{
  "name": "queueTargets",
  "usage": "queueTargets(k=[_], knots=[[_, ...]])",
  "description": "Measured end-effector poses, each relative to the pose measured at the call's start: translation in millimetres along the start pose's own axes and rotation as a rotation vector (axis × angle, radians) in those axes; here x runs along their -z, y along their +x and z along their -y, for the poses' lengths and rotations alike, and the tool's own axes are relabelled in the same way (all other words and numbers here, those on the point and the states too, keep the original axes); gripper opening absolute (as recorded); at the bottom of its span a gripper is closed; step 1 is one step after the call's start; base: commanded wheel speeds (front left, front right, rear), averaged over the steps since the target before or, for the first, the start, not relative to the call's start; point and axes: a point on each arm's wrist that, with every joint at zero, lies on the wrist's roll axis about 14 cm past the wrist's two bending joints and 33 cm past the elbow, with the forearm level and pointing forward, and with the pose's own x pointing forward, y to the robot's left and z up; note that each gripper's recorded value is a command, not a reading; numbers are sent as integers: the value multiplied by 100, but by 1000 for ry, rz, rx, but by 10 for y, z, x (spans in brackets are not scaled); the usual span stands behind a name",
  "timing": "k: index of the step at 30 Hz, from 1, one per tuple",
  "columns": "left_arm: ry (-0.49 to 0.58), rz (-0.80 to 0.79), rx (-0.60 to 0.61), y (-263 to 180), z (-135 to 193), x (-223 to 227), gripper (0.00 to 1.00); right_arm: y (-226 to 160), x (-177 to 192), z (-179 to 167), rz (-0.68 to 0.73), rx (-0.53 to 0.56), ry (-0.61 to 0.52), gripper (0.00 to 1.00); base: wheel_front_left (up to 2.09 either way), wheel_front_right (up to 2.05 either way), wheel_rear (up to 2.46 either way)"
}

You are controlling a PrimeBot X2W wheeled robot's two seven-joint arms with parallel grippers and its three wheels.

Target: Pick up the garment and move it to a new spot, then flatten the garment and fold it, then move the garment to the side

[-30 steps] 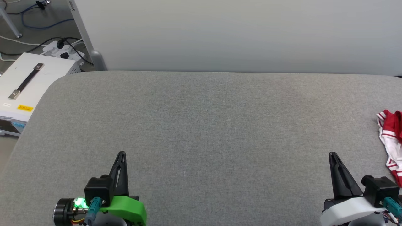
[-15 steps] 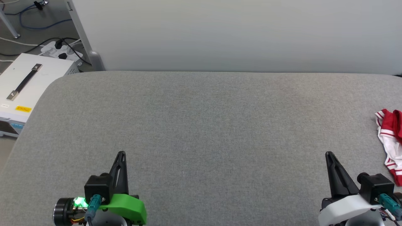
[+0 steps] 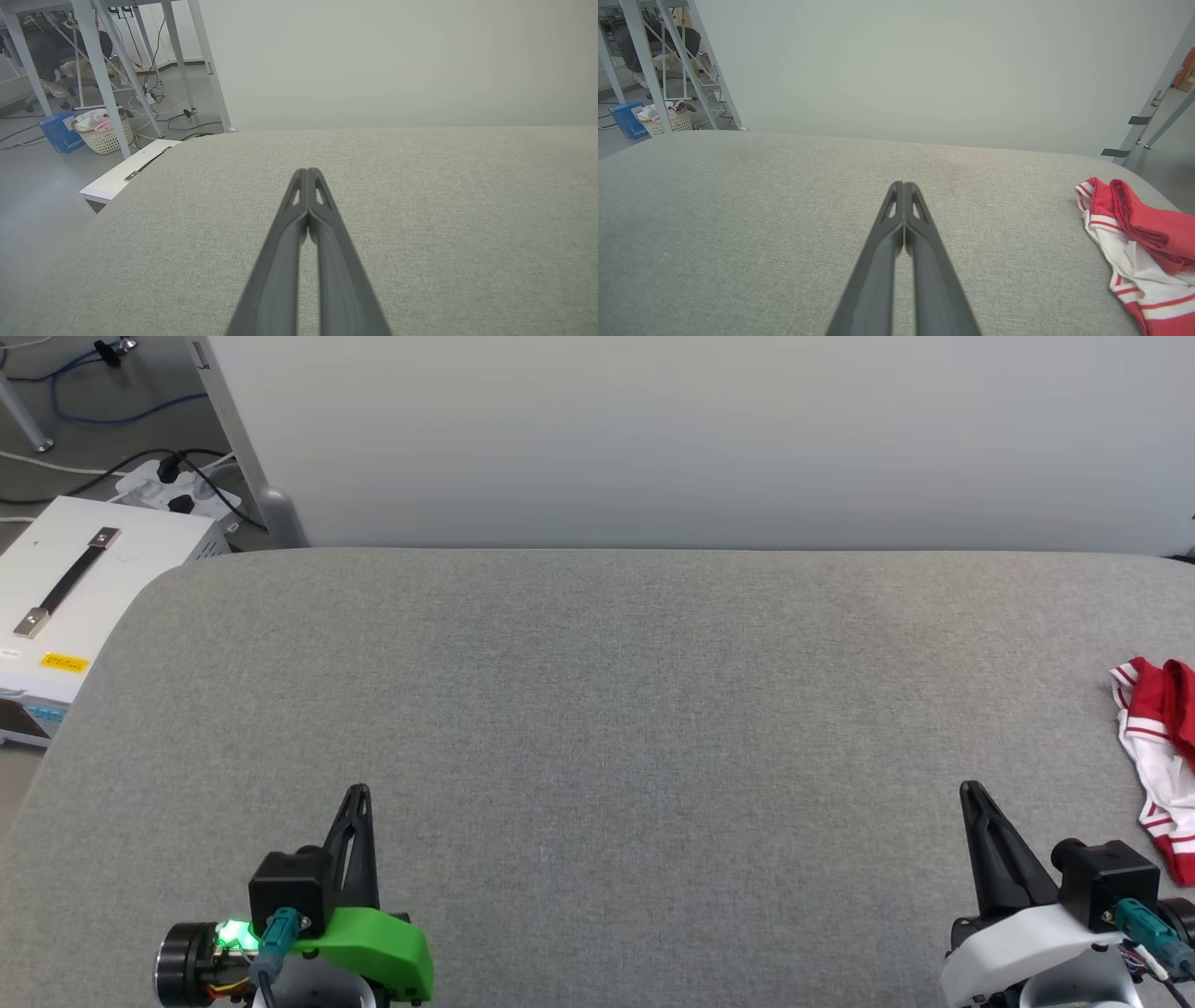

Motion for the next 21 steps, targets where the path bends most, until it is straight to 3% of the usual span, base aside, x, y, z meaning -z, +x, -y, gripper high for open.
queueTargets(k=[21], knots=[[6, -21, -1, 38, -5, -8, 0, 39, -1, -20, -24, -5, -24, 0, 0, 0, 0]])
